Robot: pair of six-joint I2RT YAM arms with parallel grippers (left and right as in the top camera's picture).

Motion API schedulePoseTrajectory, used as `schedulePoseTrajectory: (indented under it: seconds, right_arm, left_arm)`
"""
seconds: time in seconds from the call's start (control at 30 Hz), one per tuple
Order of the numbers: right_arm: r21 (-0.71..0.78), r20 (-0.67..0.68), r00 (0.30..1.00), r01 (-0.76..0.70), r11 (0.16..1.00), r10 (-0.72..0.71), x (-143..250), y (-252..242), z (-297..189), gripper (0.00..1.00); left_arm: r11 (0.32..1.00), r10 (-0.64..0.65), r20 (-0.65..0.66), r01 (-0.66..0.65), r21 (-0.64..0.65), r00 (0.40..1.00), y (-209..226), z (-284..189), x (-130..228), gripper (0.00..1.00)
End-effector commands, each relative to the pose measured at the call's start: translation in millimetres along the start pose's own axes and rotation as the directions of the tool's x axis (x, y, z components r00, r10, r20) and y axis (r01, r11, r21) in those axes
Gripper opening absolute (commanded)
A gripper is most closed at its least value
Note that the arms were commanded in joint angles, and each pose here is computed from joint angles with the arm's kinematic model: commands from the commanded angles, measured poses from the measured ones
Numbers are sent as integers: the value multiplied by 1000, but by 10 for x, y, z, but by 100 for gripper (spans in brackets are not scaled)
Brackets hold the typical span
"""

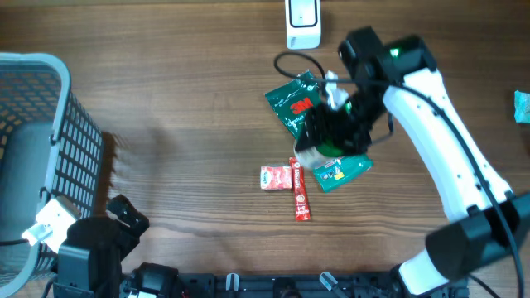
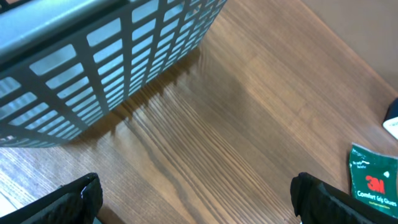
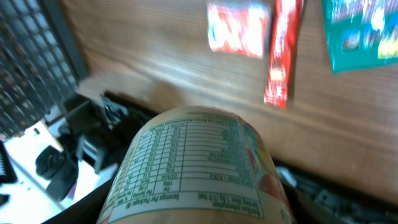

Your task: Scan the item barcode

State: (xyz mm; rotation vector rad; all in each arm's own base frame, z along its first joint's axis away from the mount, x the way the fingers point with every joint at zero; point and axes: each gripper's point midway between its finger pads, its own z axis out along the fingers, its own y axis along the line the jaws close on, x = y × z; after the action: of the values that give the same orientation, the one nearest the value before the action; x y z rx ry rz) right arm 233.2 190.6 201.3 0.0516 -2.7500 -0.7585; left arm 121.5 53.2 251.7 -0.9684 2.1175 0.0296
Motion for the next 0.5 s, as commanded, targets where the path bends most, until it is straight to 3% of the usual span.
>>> schedulePoseTrajectory:
  seconds: [0.0,0.17,0.47]
  right_arm:
    - [-67,-151,987,-68,995,58,346,-117,306,64]
    - [-108,-263,959,-141,984,109,536,-232,567,64]
    - [-151,-212,974,-117,981,84,401,-182,504,62]
  left_arm:
    - [1000,-20,11,20,2,1000,6,-20,-25,100]
    - [1000,-20,11,20,2,1000,6,-20,-25,100]
    - [1000,-20,11,20,2,1000,6,-20,-25,100]
